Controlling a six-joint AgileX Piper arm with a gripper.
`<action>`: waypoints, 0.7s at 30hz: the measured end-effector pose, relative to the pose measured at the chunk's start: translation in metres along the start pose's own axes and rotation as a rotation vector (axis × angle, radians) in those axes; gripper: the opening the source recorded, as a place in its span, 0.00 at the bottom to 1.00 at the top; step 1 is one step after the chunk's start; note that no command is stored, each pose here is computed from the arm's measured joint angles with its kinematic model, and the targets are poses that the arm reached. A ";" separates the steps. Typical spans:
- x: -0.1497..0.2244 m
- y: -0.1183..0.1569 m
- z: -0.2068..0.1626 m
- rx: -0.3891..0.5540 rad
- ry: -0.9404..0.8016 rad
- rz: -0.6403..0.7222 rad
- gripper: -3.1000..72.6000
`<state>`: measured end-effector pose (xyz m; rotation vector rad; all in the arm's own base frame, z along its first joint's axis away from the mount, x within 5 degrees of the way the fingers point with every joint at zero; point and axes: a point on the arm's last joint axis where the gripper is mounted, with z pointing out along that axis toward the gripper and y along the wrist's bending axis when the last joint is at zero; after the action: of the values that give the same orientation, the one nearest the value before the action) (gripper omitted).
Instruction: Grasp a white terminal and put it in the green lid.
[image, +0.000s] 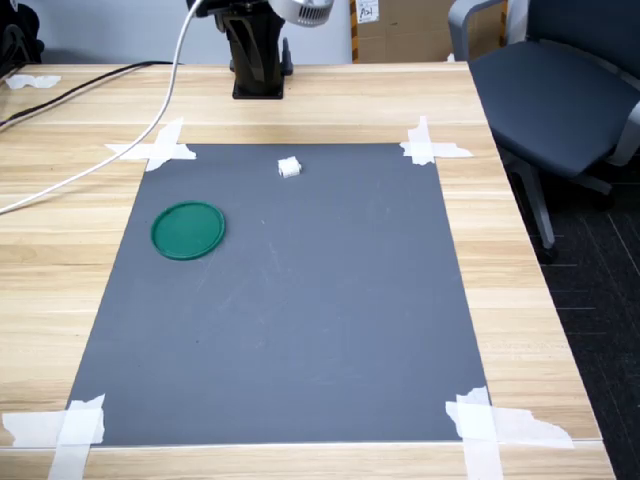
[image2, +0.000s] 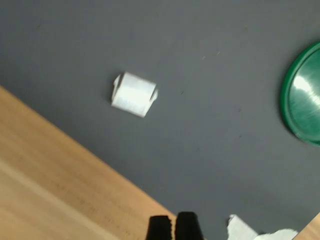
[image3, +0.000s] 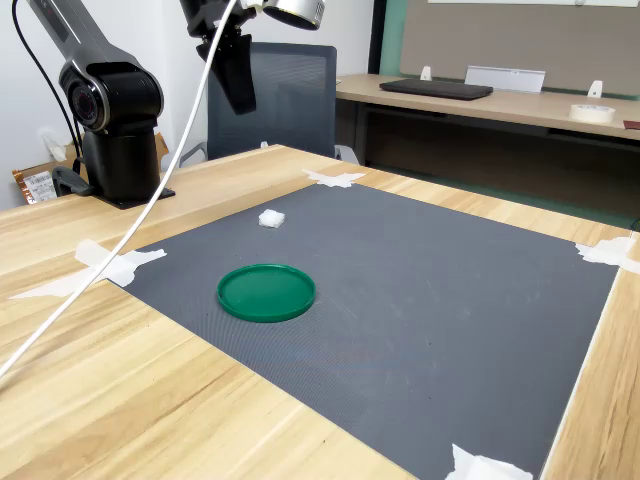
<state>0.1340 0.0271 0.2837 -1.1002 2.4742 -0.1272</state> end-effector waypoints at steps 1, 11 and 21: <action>0.000 0.000 0.001 -0.008 0.009 0.001 0.00; -0.003 -0.002 0.014 -0.063 0.073 0.006 0.00; -0.009 -0.006 0.016 -0.022 0.015 -0.004 0.00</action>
<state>0.1504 0.0312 0.2742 -1.1176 2.4920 -0.1096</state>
